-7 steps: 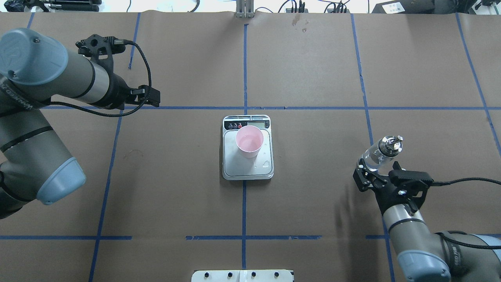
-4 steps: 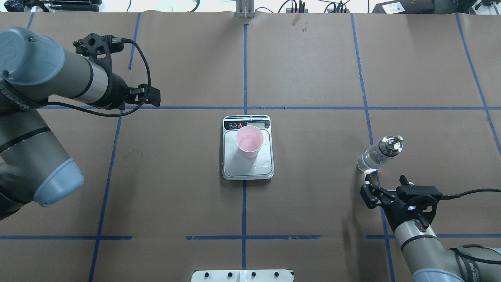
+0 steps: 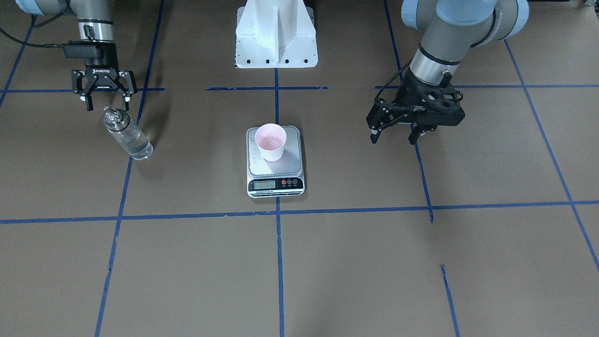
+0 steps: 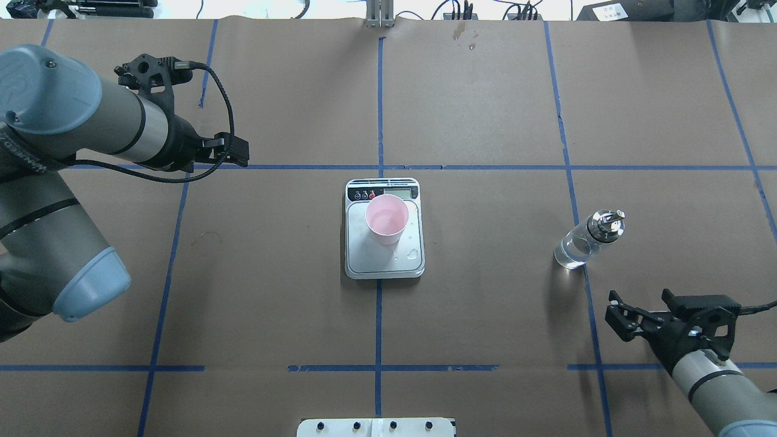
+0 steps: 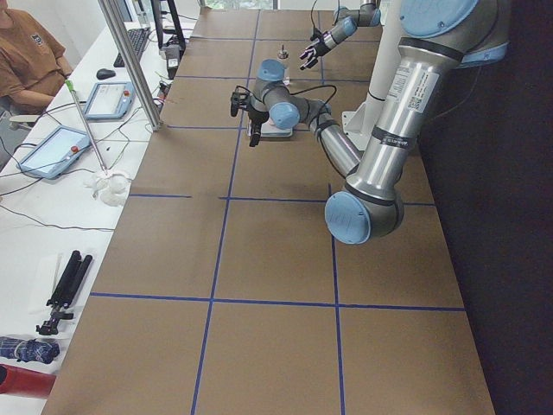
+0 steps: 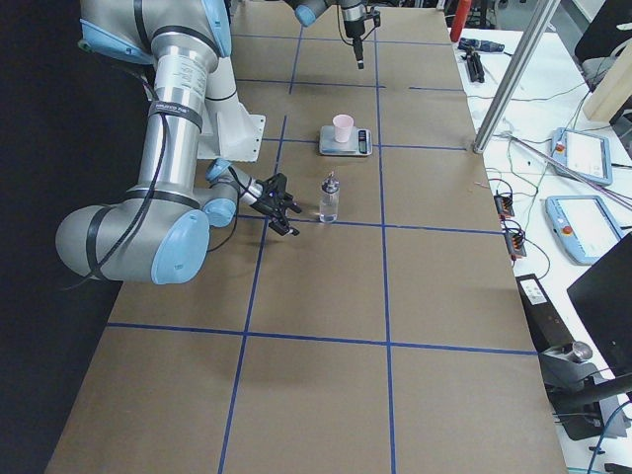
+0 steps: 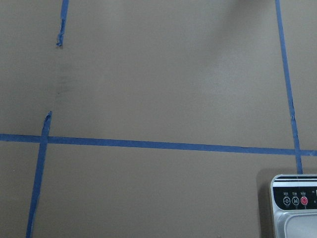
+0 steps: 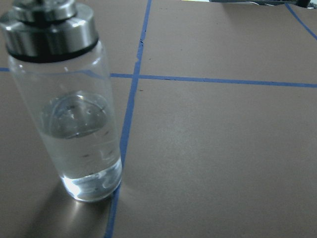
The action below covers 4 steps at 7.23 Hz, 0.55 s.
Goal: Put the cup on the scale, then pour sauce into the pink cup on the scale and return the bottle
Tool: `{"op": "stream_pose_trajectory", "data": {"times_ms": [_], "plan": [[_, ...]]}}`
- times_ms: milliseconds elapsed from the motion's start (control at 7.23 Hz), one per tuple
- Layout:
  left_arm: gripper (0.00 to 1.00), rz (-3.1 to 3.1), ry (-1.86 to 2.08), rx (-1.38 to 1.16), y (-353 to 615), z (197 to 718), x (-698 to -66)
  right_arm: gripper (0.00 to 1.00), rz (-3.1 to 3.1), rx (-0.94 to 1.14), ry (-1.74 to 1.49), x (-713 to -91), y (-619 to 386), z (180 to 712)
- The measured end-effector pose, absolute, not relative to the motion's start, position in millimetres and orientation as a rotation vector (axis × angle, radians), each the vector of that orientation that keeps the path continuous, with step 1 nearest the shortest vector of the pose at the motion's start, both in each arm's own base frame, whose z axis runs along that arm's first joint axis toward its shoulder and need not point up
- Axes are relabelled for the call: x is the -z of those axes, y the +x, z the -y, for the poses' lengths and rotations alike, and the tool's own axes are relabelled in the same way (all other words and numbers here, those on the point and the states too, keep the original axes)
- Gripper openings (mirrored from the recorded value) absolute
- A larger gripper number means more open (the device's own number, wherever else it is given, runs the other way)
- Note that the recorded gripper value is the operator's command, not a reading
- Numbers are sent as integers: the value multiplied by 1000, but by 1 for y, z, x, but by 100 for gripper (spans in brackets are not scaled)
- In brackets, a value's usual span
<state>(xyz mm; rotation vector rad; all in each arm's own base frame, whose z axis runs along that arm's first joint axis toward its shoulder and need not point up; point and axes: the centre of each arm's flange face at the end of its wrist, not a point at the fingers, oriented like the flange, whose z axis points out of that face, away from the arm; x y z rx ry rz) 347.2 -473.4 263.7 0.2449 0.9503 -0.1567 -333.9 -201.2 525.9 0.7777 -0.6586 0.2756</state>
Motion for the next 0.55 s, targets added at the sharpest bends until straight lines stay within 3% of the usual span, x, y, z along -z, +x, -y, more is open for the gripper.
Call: {"op": "stream_pose_trajectory", "data": {"times_ms": [553], "plan": [[100,-941,243,147,349,474,-269,100,684,-130,704,-584,-289,218]]}}
